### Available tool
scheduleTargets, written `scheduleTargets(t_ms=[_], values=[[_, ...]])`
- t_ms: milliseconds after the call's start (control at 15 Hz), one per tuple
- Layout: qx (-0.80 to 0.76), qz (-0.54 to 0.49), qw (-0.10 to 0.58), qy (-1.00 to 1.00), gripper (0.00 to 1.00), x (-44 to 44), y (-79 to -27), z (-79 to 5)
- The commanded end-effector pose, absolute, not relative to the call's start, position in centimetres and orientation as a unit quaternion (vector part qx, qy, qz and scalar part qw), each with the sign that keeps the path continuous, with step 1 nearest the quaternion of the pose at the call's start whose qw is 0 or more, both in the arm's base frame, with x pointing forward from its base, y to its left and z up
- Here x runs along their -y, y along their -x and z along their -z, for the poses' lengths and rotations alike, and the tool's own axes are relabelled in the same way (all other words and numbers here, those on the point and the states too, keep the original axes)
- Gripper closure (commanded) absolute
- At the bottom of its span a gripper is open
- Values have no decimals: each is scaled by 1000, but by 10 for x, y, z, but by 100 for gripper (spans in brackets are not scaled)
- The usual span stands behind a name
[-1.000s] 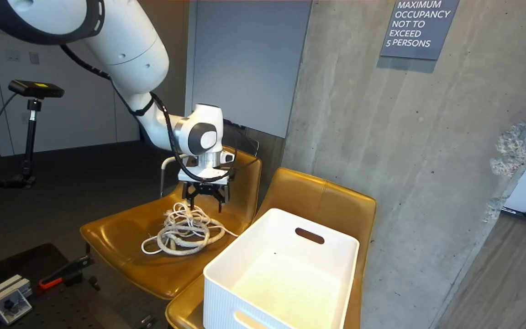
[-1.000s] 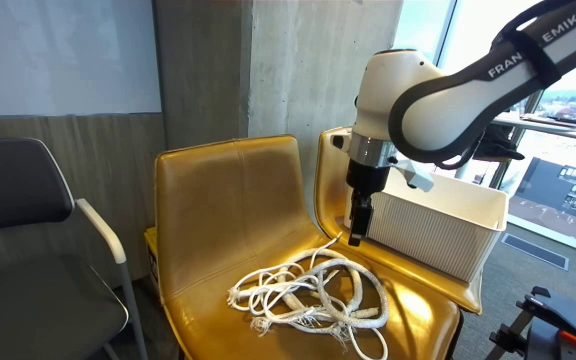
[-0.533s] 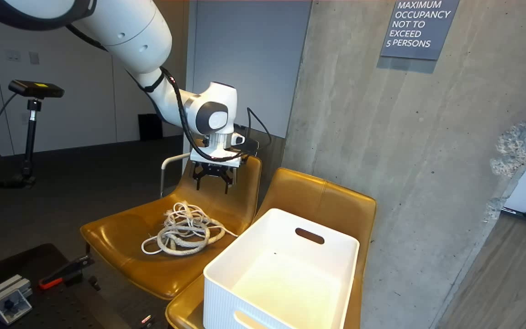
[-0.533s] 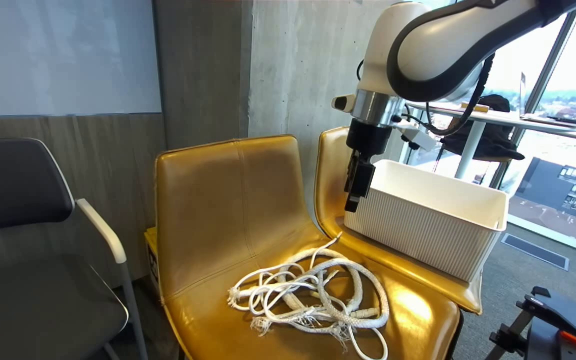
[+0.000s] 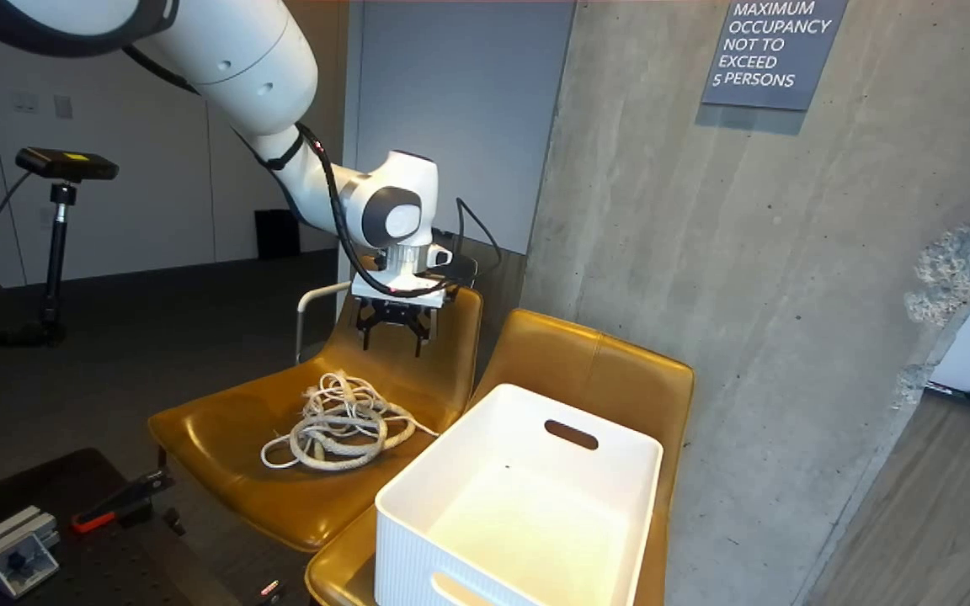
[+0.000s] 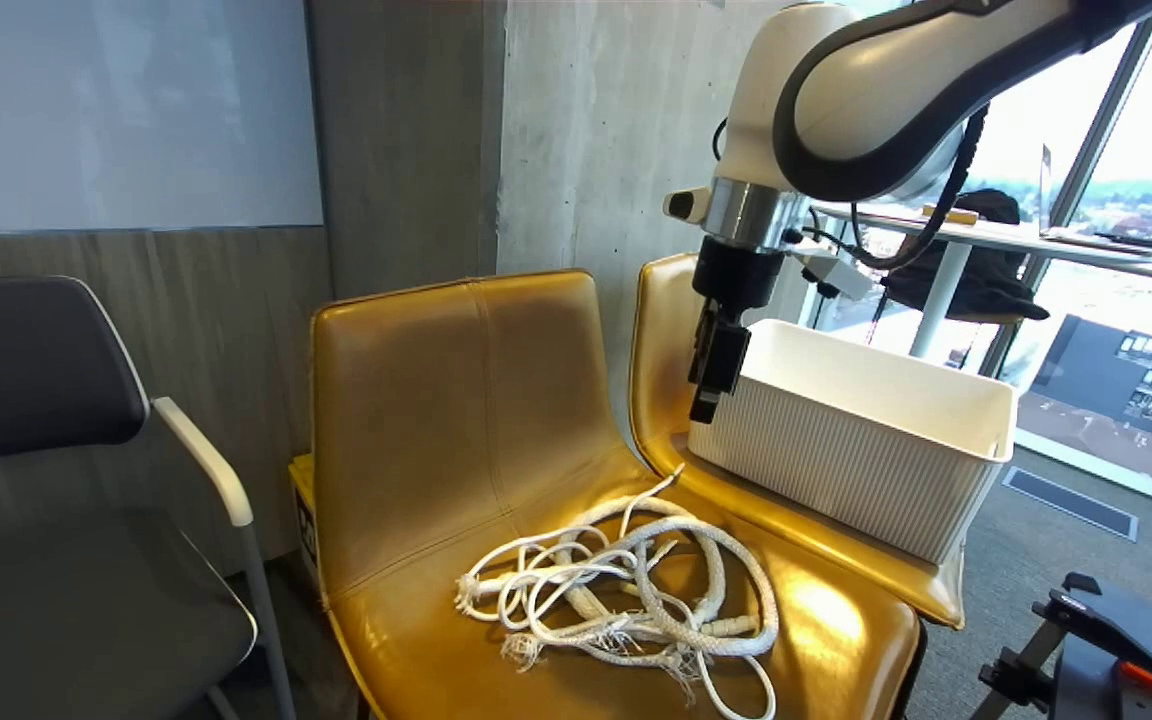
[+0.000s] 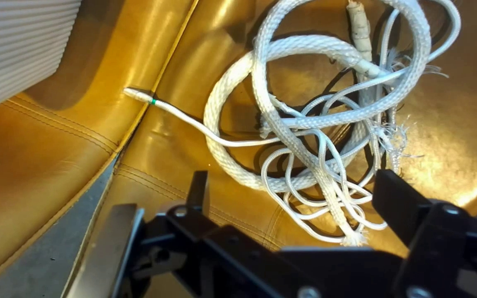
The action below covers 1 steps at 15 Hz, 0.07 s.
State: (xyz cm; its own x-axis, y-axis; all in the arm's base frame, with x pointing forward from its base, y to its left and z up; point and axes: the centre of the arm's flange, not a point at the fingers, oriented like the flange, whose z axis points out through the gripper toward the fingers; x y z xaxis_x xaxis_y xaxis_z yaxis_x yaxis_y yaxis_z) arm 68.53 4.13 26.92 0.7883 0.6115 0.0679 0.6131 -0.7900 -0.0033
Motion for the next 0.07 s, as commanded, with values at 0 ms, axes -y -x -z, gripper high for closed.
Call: scheduleTargets(t_ms=[0], values=[[324,32,13,946,0,-41,-685,-269]])
